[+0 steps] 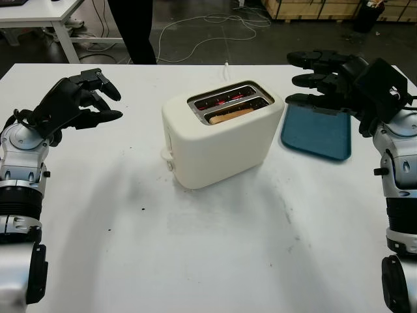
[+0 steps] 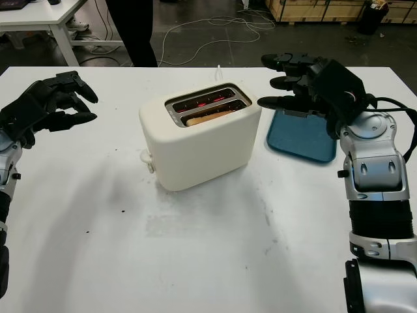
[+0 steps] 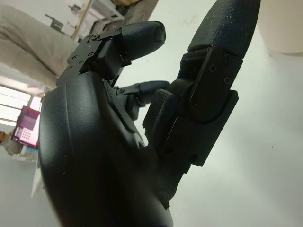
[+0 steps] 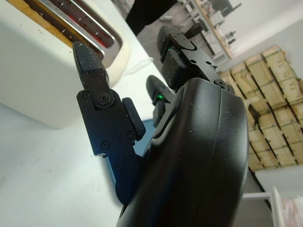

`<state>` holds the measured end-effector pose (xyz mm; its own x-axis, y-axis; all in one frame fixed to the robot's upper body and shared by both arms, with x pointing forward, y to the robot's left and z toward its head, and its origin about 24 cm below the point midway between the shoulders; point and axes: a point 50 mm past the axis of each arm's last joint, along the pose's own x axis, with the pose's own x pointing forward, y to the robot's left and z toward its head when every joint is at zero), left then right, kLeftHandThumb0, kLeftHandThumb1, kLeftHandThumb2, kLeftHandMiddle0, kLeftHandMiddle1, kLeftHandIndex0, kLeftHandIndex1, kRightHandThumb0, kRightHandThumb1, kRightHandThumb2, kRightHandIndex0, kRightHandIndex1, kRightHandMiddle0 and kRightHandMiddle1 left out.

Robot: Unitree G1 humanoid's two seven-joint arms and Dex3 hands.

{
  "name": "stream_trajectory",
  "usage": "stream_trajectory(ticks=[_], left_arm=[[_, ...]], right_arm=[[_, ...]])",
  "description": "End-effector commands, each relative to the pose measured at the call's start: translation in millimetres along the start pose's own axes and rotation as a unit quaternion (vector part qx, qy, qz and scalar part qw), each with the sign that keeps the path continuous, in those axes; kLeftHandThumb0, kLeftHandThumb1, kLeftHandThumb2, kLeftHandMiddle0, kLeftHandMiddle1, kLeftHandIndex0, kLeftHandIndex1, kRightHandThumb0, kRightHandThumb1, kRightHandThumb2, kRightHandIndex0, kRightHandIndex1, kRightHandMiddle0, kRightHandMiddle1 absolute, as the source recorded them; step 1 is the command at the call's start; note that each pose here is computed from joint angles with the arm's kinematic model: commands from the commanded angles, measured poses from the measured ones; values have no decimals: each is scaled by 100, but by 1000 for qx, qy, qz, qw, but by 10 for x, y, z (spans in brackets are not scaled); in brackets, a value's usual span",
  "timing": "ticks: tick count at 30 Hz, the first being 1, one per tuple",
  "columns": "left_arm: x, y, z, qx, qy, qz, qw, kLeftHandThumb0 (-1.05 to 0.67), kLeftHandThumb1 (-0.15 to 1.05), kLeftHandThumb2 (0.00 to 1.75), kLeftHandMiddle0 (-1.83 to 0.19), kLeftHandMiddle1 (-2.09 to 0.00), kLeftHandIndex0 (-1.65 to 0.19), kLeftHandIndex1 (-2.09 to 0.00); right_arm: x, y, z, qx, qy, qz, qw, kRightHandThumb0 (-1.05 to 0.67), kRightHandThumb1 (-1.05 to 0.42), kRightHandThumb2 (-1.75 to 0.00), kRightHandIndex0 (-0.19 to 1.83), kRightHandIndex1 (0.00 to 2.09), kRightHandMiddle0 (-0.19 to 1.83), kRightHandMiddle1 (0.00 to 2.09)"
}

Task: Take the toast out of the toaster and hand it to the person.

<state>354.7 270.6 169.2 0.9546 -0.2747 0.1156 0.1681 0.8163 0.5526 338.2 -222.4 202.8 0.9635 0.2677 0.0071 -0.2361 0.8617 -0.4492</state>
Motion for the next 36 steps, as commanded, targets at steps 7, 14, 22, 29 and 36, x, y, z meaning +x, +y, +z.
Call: stream_trajectory(ticks=[7, 14, 22, 29, 36], left_arm=[[30, 53, 80, 6, -11, 8, 1000, -105, 84, 0, -34, -162, -38, -151], [36, 53, 83, 11, -14, 5, 1000, -105, 84, 0, -34, -161, -37, -151], [35, 48, 82, 3, -14, 5, 1000, -105, 83, 0, -34, -161, -38, -150], [31, 48, 80, 13, -12, 6, 1000, -105, 84, 1, -33, -163, -36, -152], [34, 41, 74, 13, -13, 7, 1000, -105, 84, 0, -33, -164, -36, -153]], right_arm=[[-7, -15, 9, 3, -6, -2, 1000, -47, -76, 0, 17, 62, 48, 0], [-11, -20, 9, -1, -3, -1, 1000, -46, -77, -1, 16, 60, 47, 0], [-8, -23, 12, 2, -6, -1, 1000, -46, -76, 0, 17, 60, 48, 0], [-2, -17, 9, 1, -7, 0, 1000, -46, -76, 0, 18, 61, 48, 1], [-2, -14, 2, 3, -6, -3, 1000, -44, -76, 0, 17, 61, 49, 1]])
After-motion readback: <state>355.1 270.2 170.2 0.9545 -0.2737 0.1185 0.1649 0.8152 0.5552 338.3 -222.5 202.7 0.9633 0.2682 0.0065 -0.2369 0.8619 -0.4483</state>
